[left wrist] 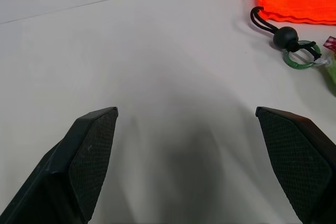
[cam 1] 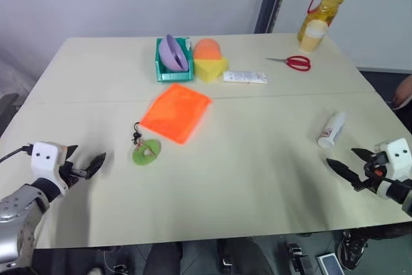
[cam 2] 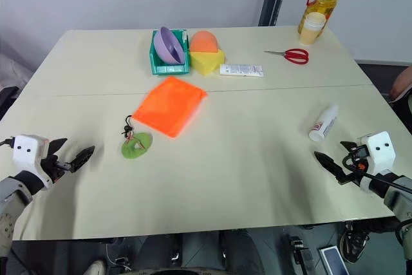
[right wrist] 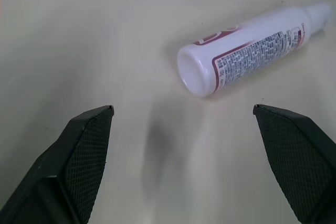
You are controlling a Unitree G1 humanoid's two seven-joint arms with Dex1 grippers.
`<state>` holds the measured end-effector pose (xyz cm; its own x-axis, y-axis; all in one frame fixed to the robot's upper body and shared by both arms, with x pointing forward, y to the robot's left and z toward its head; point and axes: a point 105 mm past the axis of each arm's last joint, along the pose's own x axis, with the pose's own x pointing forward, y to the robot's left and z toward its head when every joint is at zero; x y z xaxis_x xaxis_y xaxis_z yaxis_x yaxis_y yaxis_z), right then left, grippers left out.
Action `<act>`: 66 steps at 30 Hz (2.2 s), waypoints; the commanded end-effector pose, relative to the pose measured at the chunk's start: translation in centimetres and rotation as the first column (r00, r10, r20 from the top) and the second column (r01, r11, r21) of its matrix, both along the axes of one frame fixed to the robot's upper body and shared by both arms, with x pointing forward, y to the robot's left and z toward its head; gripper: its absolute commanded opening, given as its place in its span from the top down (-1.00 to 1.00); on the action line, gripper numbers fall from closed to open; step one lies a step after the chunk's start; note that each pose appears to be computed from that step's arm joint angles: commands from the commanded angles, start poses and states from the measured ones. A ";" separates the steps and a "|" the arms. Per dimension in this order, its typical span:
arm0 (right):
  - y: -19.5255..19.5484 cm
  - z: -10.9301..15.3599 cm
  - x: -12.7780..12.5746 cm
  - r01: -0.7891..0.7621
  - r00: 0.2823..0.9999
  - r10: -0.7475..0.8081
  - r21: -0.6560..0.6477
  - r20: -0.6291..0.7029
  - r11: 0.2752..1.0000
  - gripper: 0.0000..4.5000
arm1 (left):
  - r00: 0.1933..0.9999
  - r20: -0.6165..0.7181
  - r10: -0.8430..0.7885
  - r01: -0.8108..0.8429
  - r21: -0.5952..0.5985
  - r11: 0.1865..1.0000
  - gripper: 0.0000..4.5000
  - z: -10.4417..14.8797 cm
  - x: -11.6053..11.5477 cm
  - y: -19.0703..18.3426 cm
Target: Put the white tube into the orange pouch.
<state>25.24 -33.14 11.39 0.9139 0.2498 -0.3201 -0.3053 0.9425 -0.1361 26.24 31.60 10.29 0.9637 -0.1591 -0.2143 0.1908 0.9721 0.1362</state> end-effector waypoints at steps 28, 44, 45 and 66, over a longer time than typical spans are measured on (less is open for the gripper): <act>24.1 2.5 5.1 -0.499 0.864 0.464 0.210 0.196 0.841 -0.97 | 0.937 0.269 -0.222 0.158 0.239 0.958 -1.00 6.4 5.5 -6.0; 26.4 2.7 4.9 -0.535 0.840 0.484 0.224 0.245 0.815 -0.97 | 0.742 -0.055 -0.669 0.579 0.556 0.597 -1.00 4.4 12.2 -10.0; 26.5 2.6 4.8 -0.533 0.841 0.482 0.224 0.247 0.816 -0.97 | 0.736 -0.062 -0.674 0.584 0.563 0.585 -1.00 4.5 12.7 -10.1; 26.8 1.9 4.6 -0.507 0.854 0.451 0.216 0.259 0.835 -0.97 | 0.573 -0.290 -0.767 0.739 0.588 0.329 -1.00 4.3 13.4 -11.8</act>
<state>30.13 -6.76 12.46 0.7018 0.7105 -0.0517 -0.7111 0.7031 0.0099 39.48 19.78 13.62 0.5126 -0.6703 -0.5366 0.7862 0.1152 0.6071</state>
